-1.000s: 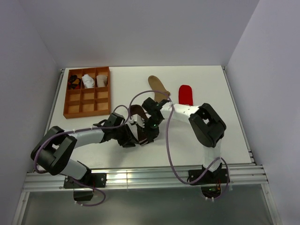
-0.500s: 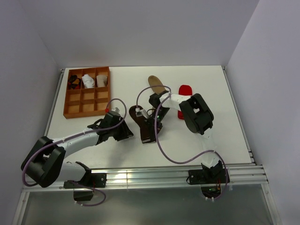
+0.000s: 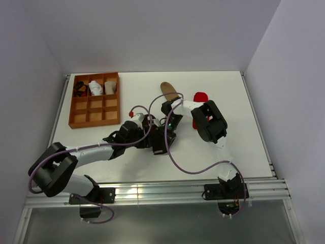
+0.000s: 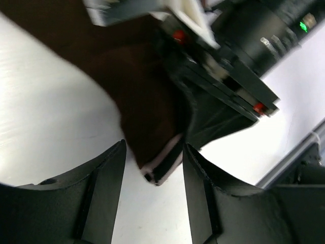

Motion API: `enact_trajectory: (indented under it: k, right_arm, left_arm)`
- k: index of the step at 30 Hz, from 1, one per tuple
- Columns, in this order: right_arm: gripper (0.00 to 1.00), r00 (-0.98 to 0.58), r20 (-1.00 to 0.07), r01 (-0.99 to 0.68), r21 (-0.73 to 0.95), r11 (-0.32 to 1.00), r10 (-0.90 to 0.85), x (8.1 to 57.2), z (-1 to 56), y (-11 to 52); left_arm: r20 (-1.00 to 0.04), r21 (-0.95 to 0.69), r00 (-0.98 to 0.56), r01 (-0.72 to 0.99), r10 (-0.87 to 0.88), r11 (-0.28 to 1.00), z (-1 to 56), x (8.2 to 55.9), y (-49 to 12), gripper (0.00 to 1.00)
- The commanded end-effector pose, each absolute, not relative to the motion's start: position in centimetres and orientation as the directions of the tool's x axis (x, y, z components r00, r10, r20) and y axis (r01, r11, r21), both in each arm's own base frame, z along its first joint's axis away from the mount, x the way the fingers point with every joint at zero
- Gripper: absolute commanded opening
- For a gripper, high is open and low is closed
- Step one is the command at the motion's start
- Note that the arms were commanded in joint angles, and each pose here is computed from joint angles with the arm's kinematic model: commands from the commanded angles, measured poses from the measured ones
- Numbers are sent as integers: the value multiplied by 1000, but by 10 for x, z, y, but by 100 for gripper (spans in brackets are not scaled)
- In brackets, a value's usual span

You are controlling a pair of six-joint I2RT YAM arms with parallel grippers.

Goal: Roll the socks
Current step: Roll the sock at the center of the board.

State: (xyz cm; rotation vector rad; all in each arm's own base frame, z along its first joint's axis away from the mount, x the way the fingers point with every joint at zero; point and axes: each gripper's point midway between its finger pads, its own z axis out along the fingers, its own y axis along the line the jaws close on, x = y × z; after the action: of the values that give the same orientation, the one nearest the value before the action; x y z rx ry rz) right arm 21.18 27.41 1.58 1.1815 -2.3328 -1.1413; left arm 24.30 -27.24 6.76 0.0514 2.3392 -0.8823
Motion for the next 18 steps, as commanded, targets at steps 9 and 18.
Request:
enact_trajectory:
  k: [9,18]
  right_arm:
    - [19,-636,-33,-538,735,413,-771,226,-6,263]
    - [19,-649,-11,-498,762,414,-761,226,-6,262]
  left_arm:
    - [-633,-653,-768,462,-97,599,73,222,-310,54]
    - [-582,-678,-811,443,-61,587,45,209,-311,50]
